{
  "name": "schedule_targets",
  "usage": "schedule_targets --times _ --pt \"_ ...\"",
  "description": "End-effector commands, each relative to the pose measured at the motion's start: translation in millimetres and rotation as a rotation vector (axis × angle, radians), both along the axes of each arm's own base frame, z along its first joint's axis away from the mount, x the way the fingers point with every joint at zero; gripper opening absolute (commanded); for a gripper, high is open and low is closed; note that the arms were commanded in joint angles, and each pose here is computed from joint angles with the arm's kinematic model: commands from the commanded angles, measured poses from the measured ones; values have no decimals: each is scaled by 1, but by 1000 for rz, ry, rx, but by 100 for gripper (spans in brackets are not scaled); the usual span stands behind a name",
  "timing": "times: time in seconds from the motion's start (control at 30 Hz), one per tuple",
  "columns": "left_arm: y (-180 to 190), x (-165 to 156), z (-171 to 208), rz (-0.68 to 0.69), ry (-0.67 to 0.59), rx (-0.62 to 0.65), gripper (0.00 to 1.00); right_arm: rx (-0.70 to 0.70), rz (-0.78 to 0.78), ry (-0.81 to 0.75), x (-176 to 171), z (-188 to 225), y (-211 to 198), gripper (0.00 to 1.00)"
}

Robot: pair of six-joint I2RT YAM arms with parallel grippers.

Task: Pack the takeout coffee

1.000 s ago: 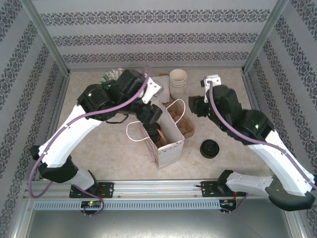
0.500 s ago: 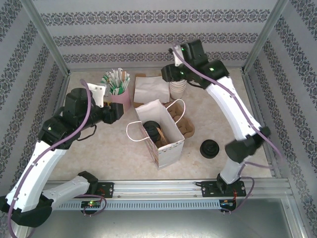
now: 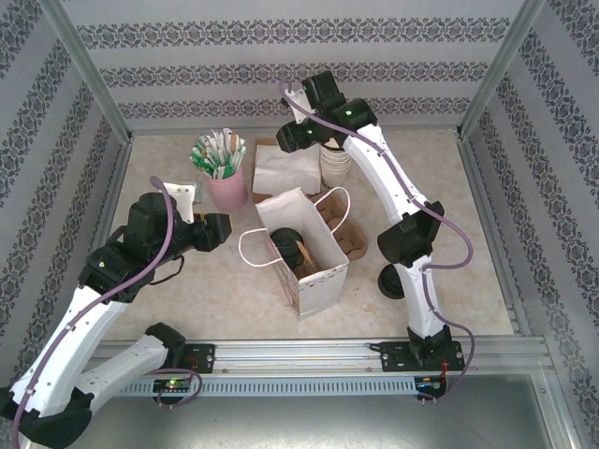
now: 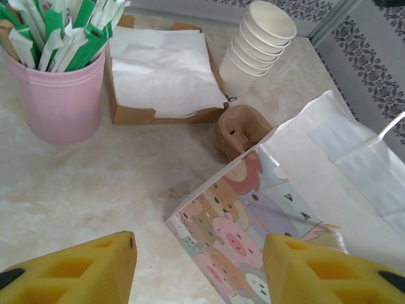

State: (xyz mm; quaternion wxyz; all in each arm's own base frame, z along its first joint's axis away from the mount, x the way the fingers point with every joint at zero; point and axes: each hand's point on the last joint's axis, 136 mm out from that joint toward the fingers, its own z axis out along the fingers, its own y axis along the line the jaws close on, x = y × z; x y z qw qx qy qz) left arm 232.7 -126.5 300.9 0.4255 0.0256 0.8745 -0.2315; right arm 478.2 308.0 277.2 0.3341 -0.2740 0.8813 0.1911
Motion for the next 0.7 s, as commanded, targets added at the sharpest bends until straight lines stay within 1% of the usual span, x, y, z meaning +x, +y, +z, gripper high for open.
schedule_targets --times 0.0,0.37,0.6,0.67 --pt "5 5 4 43 -34 -39 56 -5 29 28 1 -13 1 54" --pt "8 -2 -13 67 -23 -74 56 -18 33 129 16 -75 16 51" --pt "11 -4 -23 78 -8 -72 56 -29 25 166 24 -105 23 52" --pt "10 -4 -23 79 -11 -78 56 -25 22 178 26 -114 25 54"
